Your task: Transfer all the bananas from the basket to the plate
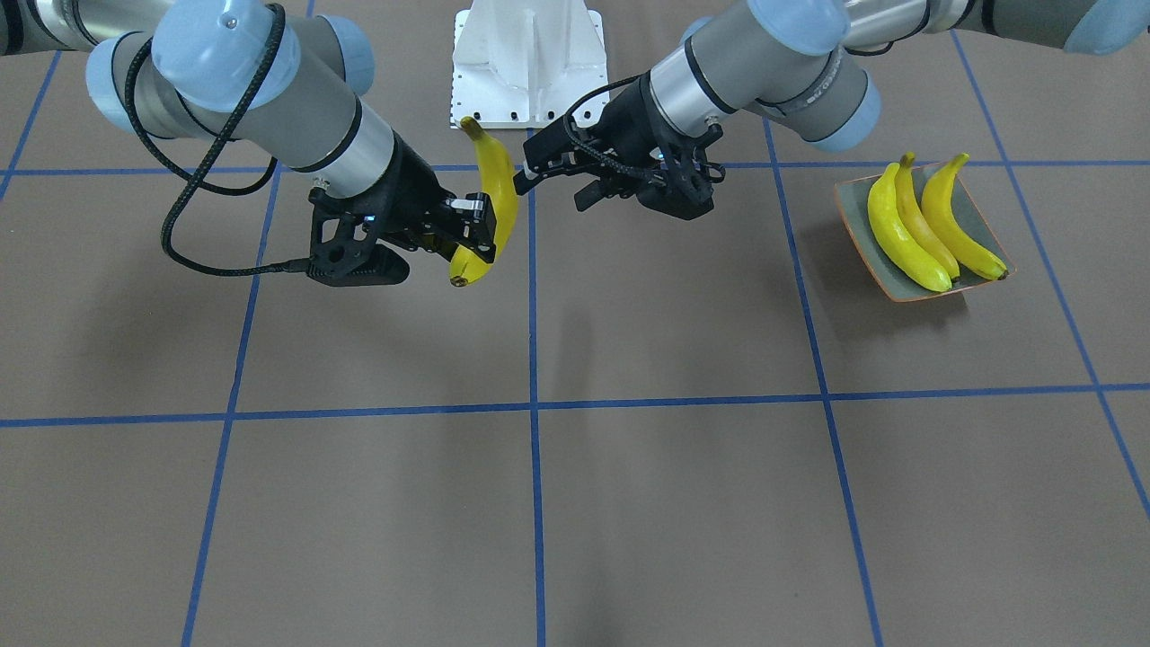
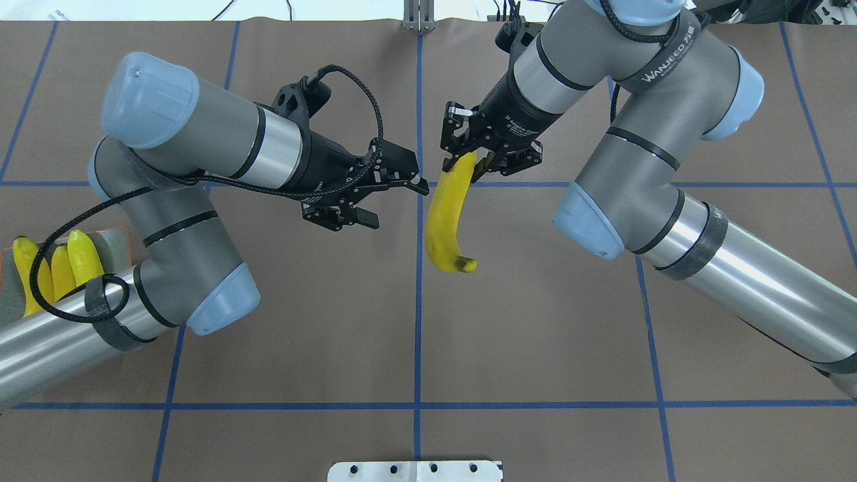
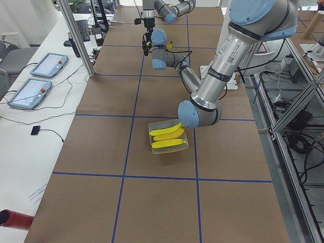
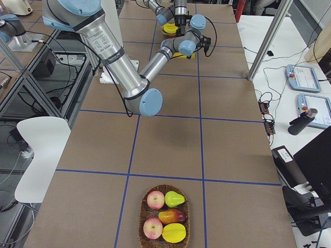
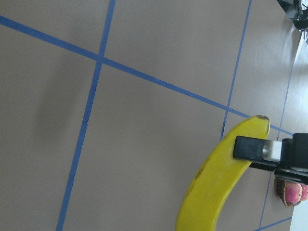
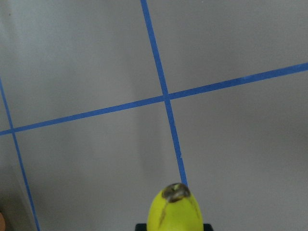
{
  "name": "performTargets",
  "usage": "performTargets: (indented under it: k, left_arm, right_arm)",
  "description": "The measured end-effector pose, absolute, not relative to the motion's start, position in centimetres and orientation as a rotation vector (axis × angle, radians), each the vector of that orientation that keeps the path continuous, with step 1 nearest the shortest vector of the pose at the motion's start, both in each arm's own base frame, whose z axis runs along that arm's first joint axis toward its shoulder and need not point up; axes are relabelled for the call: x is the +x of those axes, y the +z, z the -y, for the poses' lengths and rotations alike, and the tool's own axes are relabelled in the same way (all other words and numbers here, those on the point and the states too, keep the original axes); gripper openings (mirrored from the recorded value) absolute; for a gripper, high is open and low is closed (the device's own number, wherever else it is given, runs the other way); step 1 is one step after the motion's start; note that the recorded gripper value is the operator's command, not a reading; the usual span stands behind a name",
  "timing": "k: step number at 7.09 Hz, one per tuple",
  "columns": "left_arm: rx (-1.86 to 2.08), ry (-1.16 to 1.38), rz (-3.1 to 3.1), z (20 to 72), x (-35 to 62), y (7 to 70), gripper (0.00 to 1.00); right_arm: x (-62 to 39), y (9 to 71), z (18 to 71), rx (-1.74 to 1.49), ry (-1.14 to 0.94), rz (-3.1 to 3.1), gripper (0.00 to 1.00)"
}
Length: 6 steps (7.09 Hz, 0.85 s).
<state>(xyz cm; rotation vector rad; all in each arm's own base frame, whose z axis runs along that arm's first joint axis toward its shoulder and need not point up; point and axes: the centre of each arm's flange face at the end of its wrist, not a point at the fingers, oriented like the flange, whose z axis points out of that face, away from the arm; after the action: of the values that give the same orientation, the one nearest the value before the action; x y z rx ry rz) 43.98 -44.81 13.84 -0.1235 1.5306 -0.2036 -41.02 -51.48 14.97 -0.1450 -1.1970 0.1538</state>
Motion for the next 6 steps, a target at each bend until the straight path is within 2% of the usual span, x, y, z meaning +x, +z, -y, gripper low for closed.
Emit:
performTargets:
  k: [6]
  left_arm:
    - [-0.133, -0.195, -1.528, 43.2, 47.9, 12.9, 1.00]
  right_arm:
    - [-40.9, 14.8, 51.1, -0.142, 0.146, 1.207, 0.00]
